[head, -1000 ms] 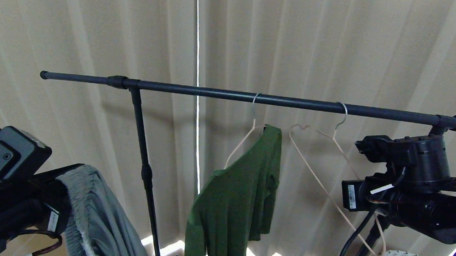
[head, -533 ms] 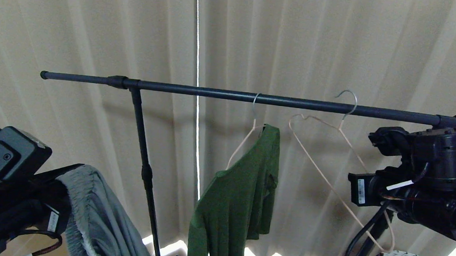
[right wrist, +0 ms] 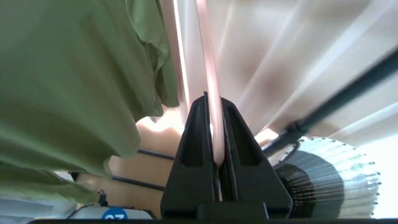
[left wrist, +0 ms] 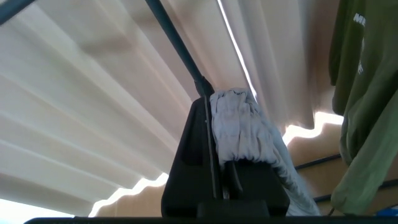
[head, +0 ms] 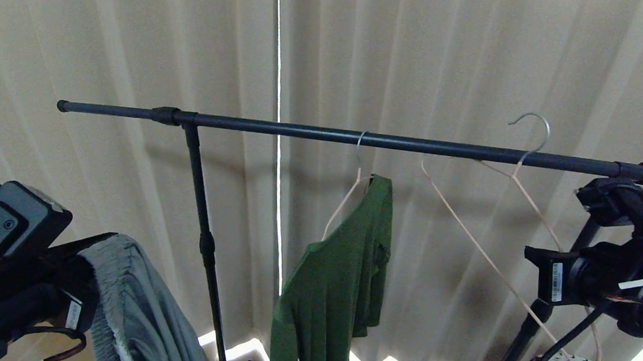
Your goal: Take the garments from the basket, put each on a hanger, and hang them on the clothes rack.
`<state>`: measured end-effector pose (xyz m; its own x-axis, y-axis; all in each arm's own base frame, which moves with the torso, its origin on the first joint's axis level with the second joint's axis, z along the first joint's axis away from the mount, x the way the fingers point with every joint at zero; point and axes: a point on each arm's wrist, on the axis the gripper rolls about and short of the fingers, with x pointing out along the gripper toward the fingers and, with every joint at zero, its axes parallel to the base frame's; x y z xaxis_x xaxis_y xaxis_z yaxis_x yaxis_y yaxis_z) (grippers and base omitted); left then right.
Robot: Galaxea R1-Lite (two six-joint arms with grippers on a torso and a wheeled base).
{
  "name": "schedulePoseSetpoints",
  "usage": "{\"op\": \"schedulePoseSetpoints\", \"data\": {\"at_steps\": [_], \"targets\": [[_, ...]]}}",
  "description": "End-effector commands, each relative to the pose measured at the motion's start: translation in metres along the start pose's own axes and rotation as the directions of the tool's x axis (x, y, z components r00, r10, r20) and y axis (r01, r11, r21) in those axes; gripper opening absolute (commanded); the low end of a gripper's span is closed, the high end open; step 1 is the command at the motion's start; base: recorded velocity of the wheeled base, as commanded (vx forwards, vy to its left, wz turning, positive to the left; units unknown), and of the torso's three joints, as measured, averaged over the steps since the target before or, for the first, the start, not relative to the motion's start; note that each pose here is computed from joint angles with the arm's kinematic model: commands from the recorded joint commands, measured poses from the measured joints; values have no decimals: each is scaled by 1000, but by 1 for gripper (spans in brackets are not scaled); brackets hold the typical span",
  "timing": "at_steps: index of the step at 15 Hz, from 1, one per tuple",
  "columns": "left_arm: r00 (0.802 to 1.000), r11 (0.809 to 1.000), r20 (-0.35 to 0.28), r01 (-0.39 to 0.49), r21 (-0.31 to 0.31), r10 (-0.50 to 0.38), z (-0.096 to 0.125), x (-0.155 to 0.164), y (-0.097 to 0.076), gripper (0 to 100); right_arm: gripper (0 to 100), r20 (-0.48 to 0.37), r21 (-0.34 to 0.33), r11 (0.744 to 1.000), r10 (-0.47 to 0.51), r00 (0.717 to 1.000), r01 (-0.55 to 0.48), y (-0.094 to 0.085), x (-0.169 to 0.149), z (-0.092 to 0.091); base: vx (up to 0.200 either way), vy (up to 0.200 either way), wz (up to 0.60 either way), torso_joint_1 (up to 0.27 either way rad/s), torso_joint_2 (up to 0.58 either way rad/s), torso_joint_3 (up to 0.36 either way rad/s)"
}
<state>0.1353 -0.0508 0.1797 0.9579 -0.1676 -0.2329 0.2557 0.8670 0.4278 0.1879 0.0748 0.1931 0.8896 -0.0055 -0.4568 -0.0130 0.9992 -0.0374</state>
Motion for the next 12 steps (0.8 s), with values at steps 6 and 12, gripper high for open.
{"op": "schedulePoseSetpoints", "data": {"at_steps": [6, 12], "targets": [[997, 999, -60, -46, -19, 45, -1, 16, 8, 0, 0, 36, -28, 1000, 10, 999, -9, -15, -31, -20, -200, 0, 0, 5, 4, -2], [996, 999, -68, -52, -10, 51, -2, 17, 8, 0, 0, 15, -36, 999, 6, 1000, -6, -17, -31, -29, -200, 0, 0, -1, 2, 3]]}}
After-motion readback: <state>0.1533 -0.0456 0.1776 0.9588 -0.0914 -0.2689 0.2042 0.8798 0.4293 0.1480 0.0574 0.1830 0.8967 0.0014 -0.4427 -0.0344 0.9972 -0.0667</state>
